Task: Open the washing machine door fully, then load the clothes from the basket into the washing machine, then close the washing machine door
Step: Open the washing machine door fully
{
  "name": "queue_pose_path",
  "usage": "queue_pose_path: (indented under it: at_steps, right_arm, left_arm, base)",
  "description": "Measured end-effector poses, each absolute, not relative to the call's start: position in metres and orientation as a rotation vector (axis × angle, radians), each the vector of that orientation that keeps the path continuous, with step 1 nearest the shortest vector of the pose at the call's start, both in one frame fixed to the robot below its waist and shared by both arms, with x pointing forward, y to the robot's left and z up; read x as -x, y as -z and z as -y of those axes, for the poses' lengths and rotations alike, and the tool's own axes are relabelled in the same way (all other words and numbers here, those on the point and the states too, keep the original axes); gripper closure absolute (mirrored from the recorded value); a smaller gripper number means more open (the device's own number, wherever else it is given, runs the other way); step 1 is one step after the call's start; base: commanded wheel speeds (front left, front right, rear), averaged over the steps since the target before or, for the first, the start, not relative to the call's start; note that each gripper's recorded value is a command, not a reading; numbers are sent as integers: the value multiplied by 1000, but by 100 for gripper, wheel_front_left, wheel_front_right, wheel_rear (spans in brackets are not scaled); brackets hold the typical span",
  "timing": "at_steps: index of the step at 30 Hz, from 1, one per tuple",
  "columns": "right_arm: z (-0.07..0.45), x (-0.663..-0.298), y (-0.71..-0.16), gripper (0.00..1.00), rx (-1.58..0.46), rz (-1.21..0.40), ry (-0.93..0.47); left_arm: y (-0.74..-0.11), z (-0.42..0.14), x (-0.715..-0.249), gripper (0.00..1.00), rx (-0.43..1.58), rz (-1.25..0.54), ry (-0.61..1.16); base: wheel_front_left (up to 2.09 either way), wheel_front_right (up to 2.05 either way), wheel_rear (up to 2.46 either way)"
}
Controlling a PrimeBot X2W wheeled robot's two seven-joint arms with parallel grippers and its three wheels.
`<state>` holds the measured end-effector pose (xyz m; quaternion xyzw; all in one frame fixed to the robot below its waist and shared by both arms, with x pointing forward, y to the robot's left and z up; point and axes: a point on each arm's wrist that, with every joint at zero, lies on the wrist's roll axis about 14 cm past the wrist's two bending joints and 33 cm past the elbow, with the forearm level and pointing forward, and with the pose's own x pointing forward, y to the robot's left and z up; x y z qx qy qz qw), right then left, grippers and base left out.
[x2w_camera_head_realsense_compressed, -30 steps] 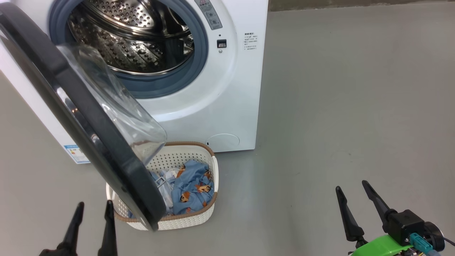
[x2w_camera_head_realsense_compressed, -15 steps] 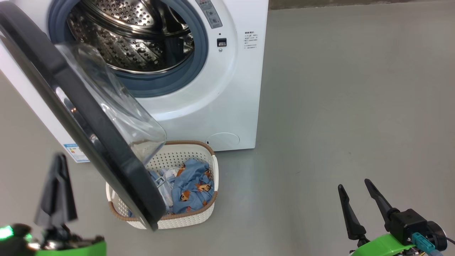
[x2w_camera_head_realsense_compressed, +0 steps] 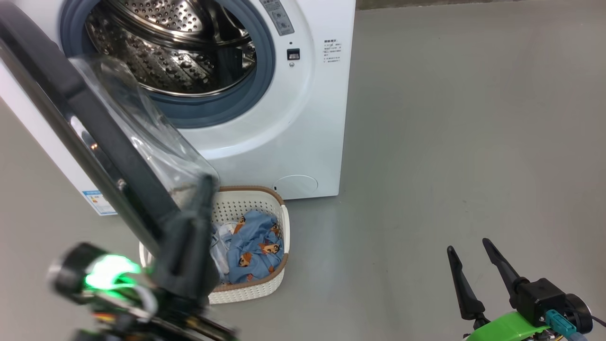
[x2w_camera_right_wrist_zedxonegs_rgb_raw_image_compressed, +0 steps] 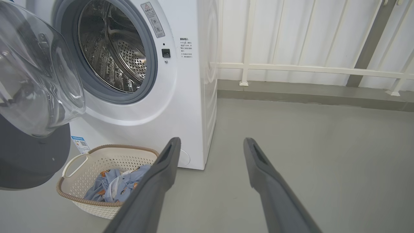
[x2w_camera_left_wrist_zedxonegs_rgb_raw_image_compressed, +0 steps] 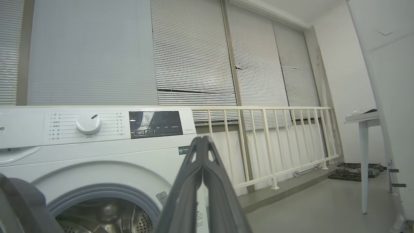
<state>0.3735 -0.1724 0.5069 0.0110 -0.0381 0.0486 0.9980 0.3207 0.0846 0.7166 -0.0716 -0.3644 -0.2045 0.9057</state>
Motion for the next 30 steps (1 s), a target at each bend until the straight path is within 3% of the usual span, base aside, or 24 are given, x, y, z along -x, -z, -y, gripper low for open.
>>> queue_pose_path:
  at_steps: [8,14,30]
  right_arm:
    - [168,-374,-503,0,-23,65,-112]
    - [167,-375,-502,0,-22,61,-117]
    - [161,-386,-492,0,-23,34,-142]
  left_arm:
    - [-691,-25,-309,100,194,651,628]
    - [-648,-5,-310,100,195,502,681]
    - [-555,-53,-360,100,190,208,451]
  base:
    - [0,0,0]
    - [0,0,0]
    - [0,0,0]
